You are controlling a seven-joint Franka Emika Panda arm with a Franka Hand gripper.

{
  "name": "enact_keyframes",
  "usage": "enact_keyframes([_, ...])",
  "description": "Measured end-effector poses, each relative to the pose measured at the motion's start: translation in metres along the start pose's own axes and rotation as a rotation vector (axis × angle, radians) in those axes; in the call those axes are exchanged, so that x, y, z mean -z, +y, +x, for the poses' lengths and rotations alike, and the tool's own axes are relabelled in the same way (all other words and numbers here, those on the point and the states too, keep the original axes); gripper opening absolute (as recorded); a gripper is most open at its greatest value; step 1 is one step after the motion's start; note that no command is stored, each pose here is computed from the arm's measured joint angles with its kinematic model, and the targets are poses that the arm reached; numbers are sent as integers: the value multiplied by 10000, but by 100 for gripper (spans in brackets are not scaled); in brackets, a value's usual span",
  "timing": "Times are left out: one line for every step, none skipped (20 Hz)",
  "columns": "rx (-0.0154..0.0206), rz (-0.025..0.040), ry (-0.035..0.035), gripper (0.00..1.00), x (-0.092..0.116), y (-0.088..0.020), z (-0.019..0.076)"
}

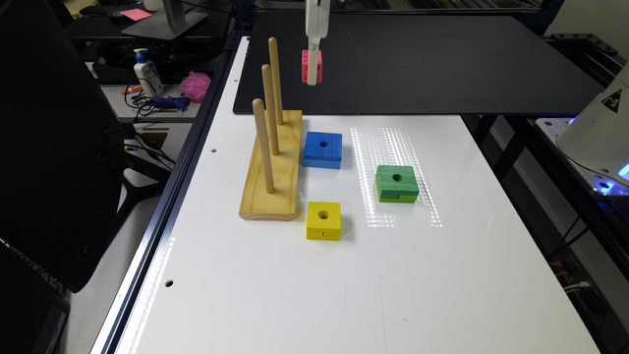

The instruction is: Pick up pink block.

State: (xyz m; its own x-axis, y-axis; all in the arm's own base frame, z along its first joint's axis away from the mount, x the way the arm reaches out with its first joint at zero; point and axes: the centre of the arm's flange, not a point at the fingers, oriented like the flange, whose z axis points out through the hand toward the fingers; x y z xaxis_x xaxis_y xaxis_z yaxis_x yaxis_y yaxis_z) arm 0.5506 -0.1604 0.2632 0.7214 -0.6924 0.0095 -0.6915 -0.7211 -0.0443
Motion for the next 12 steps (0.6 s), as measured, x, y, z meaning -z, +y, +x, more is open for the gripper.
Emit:
enact_keyframes([0, 5, 23, 0, 27, -2, 1])
enact_keyframes([1, 8, 53, 0, 72, -4, 3])
enact_keyframes([2, 0, 76, 0, 142, -6, -1])
enact_keyframes([2, -13, 85, 0, 207, -6, -6])
enact_keyframes([2, -32, 92, 0, 280, -7, -15])
enact_keyframes([0, -46, 92, 0, 329, -7, -22])
enact_keyframes([-1, -59, 89, 0, 363, -7, -28])
enact_keyframes([0, -53, 119, 0, 400, -9, -29])
enact_keyframes([0, -48, 152, 0, 449, -11, -31])
enact_keyframes([1, -50, 181, 0, 516, -12, -37])
enact_keyframes([2, -63, 199, 0, 597, -10, -49])
enact_keyframes([2, -79, 211, 0, 673, -8, -62])
